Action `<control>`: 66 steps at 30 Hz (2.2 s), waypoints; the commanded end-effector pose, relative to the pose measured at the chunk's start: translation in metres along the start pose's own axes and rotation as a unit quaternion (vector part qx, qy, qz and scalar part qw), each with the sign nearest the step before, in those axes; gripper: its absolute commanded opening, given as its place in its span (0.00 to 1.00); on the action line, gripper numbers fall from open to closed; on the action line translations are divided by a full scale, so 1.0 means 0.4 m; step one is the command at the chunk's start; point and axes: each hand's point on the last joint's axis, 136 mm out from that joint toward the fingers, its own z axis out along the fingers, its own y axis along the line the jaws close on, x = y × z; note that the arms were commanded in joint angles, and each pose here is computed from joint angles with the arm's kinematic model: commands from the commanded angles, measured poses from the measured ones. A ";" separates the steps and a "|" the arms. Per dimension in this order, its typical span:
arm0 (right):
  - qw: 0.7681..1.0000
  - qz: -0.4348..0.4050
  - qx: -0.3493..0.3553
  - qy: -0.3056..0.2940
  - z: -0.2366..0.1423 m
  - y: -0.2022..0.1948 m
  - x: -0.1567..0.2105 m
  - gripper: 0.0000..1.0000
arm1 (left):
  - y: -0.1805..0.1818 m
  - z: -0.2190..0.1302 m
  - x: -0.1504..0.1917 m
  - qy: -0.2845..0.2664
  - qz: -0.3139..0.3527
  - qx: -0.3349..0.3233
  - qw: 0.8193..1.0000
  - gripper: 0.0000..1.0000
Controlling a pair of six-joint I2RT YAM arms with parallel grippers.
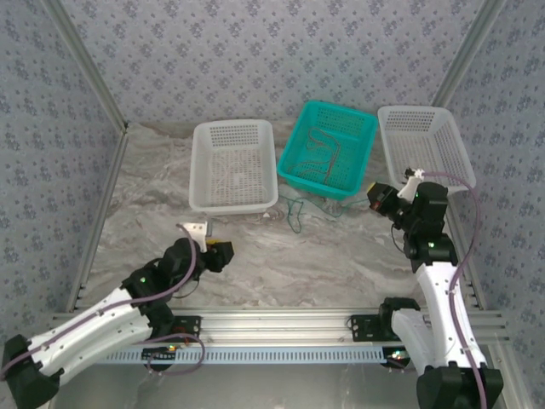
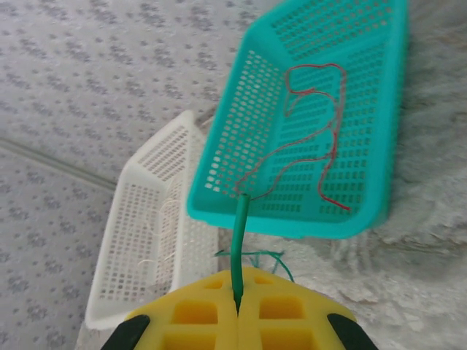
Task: Untangle the cables
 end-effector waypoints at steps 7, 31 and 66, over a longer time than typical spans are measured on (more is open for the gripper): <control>0.997 -0.071 -0.011 -0.019 -0.072 0.130 -0.056 0.00 | -0.172 0.106 -0.020 0.051 -0.024 0.085 0.995 0.47; 0.861 -0.010 0.207 -0.466 -0.261 0.047 -0.657 0.00 | -0.413 0.005 -0.077 0.042 0.164 0.269 0.948 1.00; 0.924 0.109 0.238 -0.277 0.220 -0.518 -0.455 0.03 | -0.386 -0.024 -0.080 0.004 0.223 0.267 0.938 0.99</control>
